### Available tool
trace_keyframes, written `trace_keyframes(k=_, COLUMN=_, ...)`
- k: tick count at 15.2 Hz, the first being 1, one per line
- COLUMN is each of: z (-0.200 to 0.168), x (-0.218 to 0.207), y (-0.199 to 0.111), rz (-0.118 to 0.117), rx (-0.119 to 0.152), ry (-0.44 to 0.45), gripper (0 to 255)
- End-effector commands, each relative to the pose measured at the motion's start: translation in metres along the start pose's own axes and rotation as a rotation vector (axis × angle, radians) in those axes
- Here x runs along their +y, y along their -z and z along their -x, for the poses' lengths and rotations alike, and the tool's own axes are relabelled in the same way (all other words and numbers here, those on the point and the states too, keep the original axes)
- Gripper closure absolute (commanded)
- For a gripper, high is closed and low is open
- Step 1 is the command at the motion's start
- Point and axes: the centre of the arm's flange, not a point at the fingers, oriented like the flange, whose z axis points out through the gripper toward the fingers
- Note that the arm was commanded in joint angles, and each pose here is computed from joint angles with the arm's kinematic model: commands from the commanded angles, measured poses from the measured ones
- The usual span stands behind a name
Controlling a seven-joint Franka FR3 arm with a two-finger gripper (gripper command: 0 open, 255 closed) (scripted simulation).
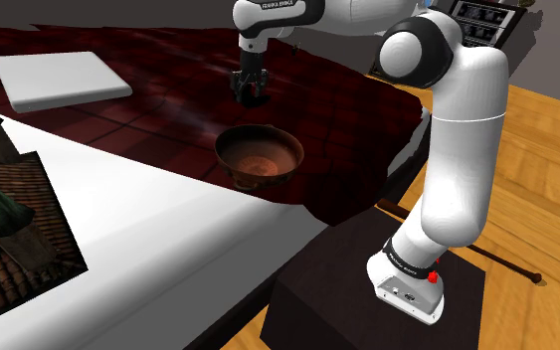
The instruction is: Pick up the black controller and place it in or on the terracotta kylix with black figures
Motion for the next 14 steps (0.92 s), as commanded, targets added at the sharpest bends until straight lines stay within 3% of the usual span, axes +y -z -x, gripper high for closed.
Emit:
trace_keyframes(k=1, z=0.000, x=0.000, y=0.000, rz=0.000, rx=0.000, ry=0.000, gripper=255)
trace_keyframes(k=14, z=0.001, x=-0.002, y=0.063, rz=0.000, rx=0.000, ry=0.000, gripper=255)
